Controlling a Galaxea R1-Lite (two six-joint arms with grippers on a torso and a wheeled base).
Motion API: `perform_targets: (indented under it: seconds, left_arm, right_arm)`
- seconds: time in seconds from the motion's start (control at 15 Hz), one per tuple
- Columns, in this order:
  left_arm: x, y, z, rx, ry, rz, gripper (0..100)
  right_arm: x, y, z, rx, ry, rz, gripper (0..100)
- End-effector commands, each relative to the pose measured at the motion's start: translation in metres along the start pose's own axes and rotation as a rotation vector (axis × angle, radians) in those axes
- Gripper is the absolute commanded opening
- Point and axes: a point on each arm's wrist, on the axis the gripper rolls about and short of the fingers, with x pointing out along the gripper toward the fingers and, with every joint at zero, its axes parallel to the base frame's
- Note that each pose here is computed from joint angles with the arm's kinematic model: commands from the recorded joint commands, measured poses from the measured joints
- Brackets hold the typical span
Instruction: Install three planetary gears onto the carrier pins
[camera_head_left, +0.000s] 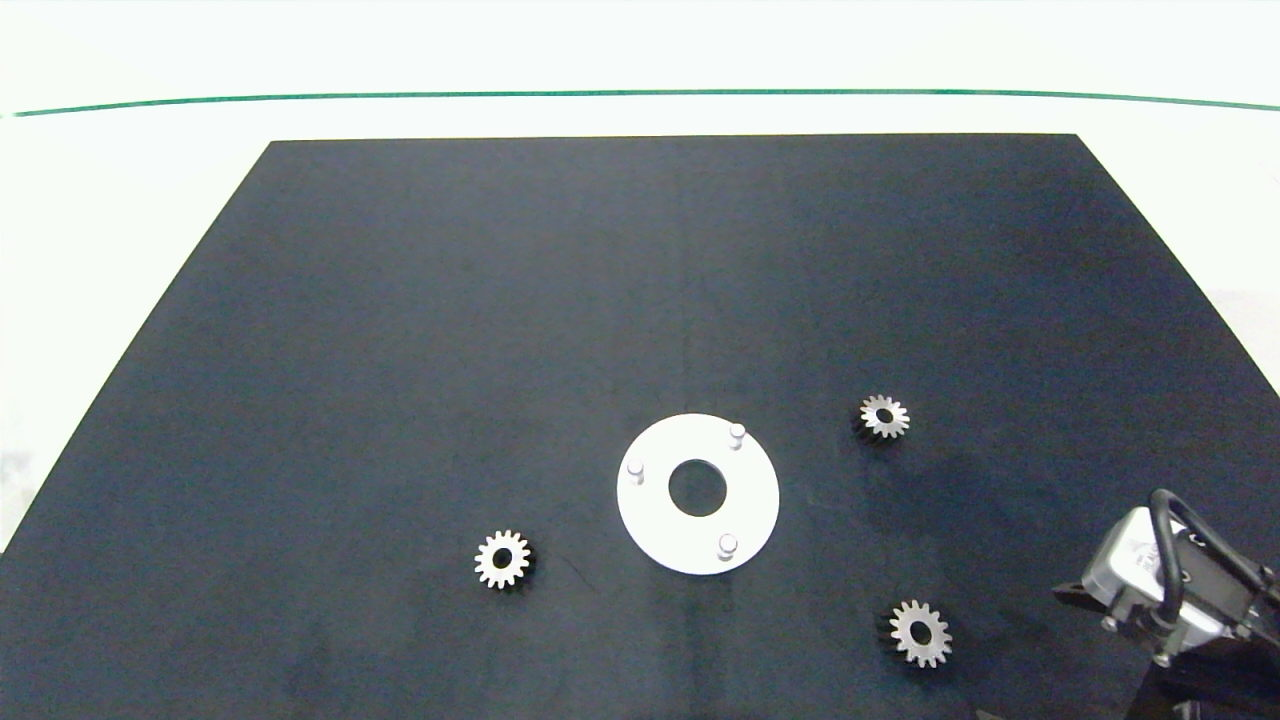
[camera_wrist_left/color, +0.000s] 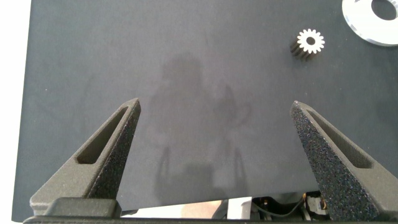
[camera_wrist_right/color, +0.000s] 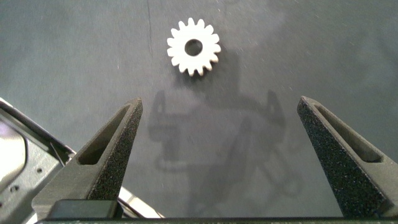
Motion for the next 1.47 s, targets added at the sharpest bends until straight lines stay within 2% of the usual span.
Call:
perform_targets:
  seconds: [0.07,0.27,0.53,0.87,1.13,1.47]
  left_arm:
    - [0.000,0.000,0.000,0.000,0.005,0.000,100]
    - [0.001,0.000,0.000,0.000,0.008,-0.002,100]
    - [0.001,0.000,0.001,0.001,0.008,-0.008,100]
    - [0.003,0.000,0.004,0.001,0.001,-0.011,100]
    - [0.003,0.000,0.004,0.000,-0.002,-0.012,100]
    - [0.003,0.000,0.005,-0.002,-0.002,-0.012,100]
  right_arm:
    - [0.024,0.004,0.006,0.008,0.051,0.018,100]
    - [0.040,0.012,0.009,0.019,0.079,0.043,100]
    - [0.051,0.016,0.013,0.011,0.074,0.050,100]
    - [0.061,0.019,0.012,0.040,0.092,0.051,100]
    - [0.069,0.019,0.016,0.047,0.063,0.042,93]
    - [0.067,0.018,0.016,0.049,0.058,0.038,82]
